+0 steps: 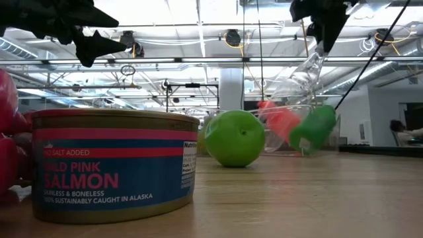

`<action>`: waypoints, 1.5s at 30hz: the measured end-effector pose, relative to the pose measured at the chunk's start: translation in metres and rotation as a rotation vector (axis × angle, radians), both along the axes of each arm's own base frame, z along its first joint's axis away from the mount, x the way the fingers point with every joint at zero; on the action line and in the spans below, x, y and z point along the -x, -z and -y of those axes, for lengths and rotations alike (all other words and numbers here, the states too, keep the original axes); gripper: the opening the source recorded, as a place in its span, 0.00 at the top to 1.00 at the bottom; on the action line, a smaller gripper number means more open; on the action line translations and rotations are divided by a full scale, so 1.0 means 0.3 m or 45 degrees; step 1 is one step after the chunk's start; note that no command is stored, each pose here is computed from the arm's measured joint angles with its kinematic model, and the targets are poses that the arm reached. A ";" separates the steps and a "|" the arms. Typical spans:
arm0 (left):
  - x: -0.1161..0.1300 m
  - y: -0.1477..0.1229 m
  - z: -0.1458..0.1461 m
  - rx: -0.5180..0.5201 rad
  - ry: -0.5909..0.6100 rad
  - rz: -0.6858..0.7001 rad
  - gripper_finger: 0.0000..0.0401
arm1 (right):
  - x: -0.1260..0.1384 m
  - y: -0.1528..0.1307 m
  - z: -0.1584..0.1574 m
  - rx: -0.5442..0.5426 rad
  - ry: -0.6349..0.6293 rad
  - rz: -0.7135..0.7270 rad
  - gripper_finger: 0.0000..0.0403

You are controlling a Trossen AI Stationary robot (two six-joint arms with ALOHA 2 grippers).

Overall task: Pick & Place Food Item
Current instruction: Put the transparent bottle into the right transparent bin

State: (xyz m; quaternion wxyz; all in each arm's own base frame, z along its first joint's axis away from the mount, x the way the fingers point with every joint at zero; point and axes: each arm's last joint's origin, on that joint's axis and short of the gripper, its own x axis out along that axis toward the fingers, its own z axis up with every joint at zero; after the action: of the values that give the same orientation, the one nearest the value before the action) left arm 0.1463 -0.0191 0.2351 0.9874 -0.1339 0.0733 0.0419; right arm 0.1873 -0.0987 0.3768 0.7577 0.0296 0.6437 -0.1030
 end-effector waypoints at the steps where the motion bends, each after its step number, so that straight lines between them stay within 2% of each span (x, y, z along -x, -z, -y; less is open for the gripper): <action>1: 0.000 0.000 0.000 0.000 0.000 -0.001 0.29 | -0.007 0.005 0.003 -0.008 -0.002 -0.006 0.64; 10: 0.002 0.011 0.000 0.006 -0.002 -0.045 0.29 | -0.019 0.015 0.012 0.004 0.004 -0.034 0.47; 17: 0.002 0.011 0.000 0.007 -0.002 -0.042 0.29 | -0.015 -0.011 0.007 0.023 0.013 0.008 0.34; 25: 0.002 0.011 0.000 0.004 -0.002 -0.044 0.29 | -0.002 -0.104 0.001 0.096 0.082 0.159 0.30; 29: 0.002 0.010 0.000 -0.001 -0.001 -0.039 0.29 | 0.083 -0.206 -0.045 0.165 0.225 0.382 0.34; 32: 0.001 0.006 0.000 -0.010 0.000 -0.025 0.29 | 0.194 -0.283 -0.122 0.219 0.318 0.740 0.39; 34: 0.001 0.005 -0.002 -0.008 -0.021 -0.019 0.29 | 0.259 -0.296 -0.172 0.207 0.353 0.992 0.44; 38: -0.026 0.013 0.000 -0.022 -0.049 -0.023 0.29 | 0.327 -0.194 -0.234 0.155 0.364 1.272 0.54; 42: -0.090 0.020 0.007 -0.048 0.012 -0.033 0.33 | 0.288 -0.016 -0.253 0.109 0.304 1.406 0.66; 45: -0.159 0.001 0.002 -0.050 -0.009 -0.069 0.38 | 0.249 0.089 -0.275 0.051 0.175 1.532 0.76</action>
State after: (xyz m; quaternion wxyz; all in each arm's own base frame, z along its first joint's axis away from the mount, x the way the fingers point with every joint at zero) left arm 0.1941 -0.0196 0.2347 0.9873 -0.1136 0.0985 0.0506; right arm 0.1126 -0.0161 0.3500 0.9807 0.1100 0.0969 -0.1291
